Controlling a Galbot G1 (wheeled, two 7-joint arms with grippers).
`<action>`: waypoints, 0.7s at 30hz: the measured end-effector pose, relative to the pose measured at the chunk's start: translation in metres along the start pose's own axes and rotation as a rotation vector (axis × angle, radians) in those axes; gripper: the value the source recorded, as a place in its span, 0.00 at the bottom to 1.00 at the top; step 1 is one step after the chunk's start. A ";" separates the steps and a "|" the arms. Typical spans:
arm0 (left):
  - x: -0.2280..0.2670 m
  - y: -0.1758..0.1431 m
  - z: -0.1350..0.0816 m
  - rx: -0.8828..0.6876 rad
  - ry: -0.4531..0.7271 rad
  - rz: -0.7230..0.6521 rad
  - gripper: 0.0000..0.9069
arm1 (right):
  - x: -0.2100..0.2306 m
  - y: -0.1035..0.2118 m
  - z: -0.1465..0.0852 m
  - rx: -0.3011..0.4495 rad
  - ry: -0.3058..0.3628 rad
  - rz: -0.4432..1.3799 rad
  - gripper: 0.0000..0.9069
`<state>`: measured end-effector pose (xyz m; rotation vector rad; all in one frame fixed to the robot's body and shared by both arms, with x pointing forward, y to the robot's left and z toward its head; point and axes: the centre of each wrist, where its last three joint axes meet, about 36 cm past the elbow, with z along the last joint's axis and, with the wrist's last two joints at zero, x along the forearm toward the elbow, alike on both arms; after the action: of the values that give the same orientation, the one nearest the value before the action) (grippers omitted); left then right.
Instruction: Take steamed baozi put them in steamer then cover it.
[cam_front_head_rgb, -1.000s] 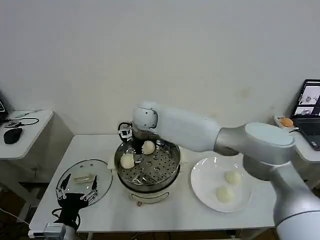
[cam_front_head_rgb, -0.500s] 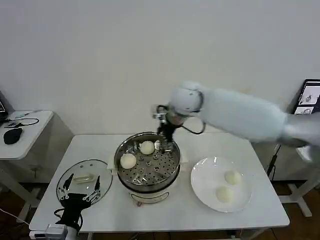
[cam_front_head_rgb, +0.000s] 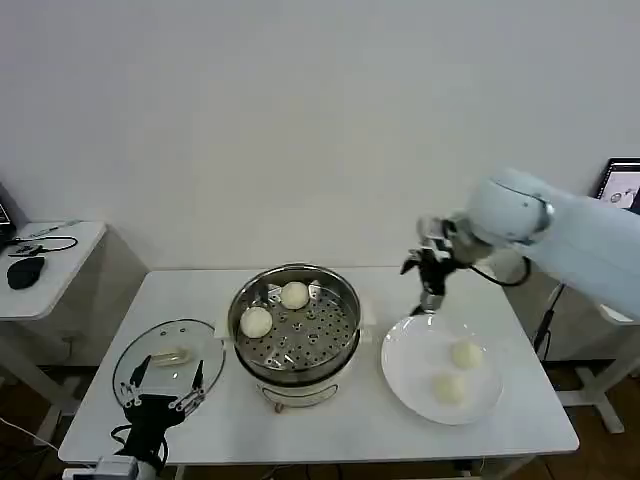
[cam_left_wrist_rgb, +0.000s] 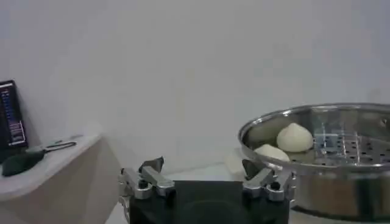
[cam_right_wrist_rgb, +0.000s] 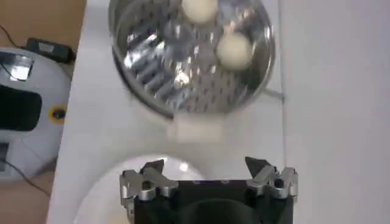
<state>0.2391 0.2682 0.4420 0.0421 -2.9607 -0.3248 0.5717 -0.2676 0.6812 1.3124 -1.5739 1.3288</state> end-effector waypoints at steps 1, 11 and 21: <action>0.001 0.000 0.000 -0.001 0.002 0.001 1.00 | -0.002 0.004 0.007 -0.004 0.004 -0.002 1.00; 0.002 -0.002 0.003 -0.001 0.014 0.003 1.00 | -0.045 0.047 0.062 -0.030 0.070 -0.063 1.00; 0.003 -0.002 0.005 0.004 0.022 0.012 1.00 | -0.090 0.074 0.090 -0.048 0.137 -0.126 1.00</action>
<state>0.2356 0.2669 0.4375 0.0274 -2.9389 -0.3155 0.5327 -0.3337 0.5550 1.2432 -1.3991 1.2679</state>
